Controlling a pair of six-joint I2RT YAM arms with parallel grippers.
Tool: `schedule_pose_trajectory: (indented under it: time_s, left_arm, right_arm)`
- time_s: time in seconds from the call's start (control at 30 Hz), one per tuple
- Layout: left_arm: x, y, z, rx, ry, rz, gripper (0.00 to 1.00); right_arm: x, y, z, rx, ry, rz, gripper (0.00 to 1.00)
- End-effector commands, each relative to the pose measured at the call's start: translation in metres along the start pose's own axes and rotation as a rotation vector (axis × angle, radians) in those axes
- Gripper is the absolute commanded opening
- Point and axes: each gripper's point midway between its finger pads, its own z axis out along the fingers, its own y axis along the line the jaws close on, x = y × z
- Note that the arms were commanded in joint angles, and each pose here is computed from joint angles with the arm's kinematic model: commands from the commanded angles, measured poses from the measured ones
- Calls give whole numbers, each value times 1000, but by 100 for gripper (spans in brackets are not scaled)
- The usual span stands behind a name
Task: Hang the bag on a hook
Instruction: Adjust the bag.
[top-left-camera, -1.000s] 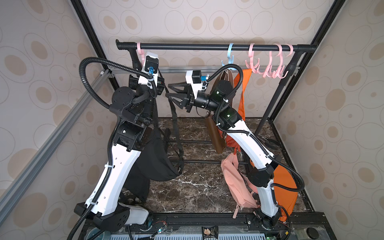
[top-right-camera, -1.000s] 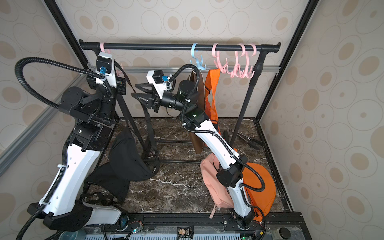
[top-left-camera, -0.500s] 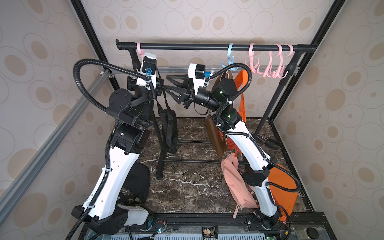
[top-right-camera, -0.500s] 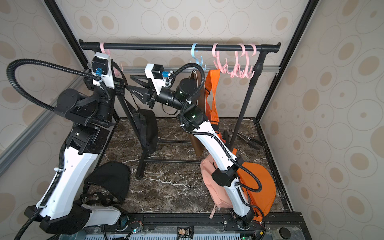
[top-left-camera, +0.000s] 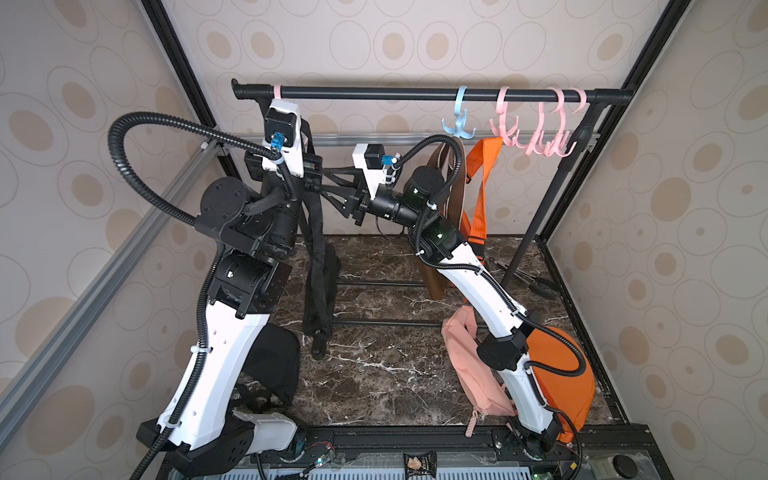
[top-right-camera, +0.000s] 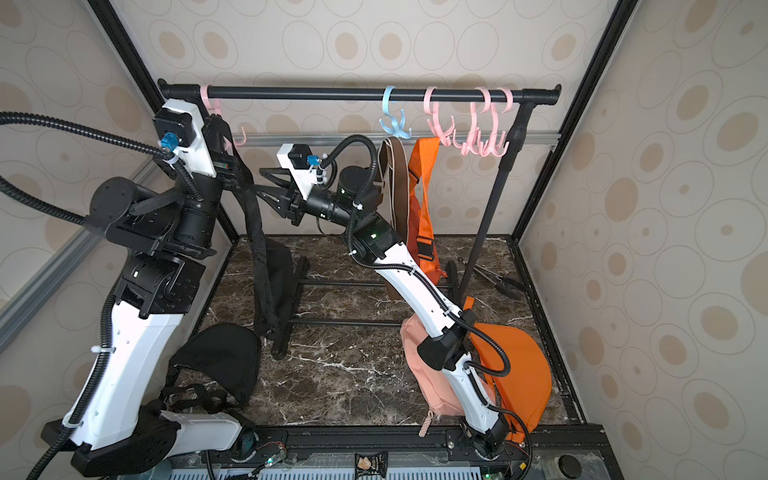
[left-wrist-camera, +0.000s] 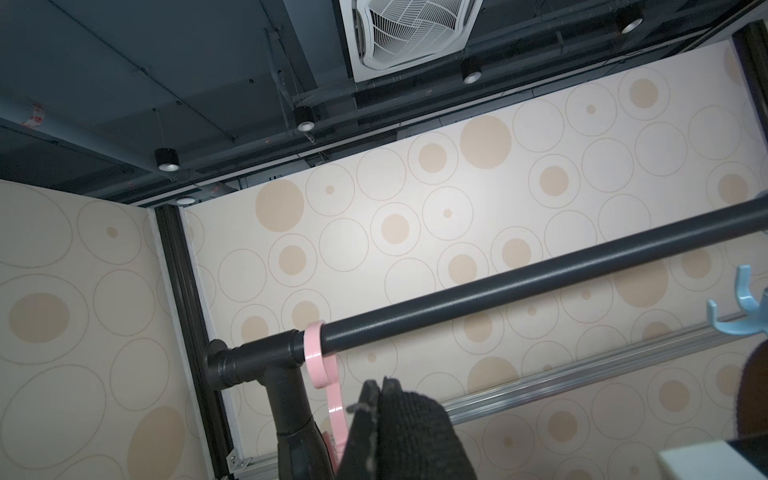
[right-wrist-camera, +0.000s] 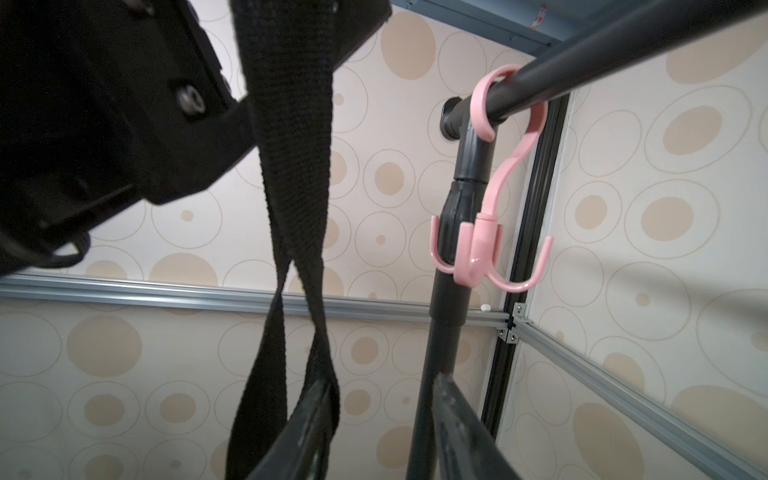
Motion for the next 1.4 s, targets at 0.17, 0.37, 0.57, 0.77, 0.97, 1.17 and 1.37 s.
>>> schedule_pose_trajectory:
  time_s: [0.17, 0.37, 0.57, 0.77, 0.97, 1.17, 1.37]
  left_arm:
    - [9, -1, -2, -18, 25, 63, 0]
    - [15, -1, -8, -15, 36, 71, 0]
    - [-5, -4, -9, 23, -7, 8, 0]
    - [-15, -9, -14, 62, -26, -39, 0]
    - [-16, -12, -19, 84, -25, -50, 0]
    - [-12, -13, -22, 94, -13, -55, 0]
    - [10, -3, -30, 18, 47, 14, 0]
  right_arm:
    - [-42, 34, -16, -98, -16, -23, 39]
    - [-40, 39, -25, -86, 6, -39, 42]
    - [-26, 31, -14, -75, 29, -17, 41]
    - [-16, 15, -3, -15, 19, -33, 42]
    - [-17, 6, 0, 30, -5, -55, 42]
    - [-18, 1, -2, 82, 20, -84, 19]
    - [-35, -6, -16, 166, 32, -156, 0]
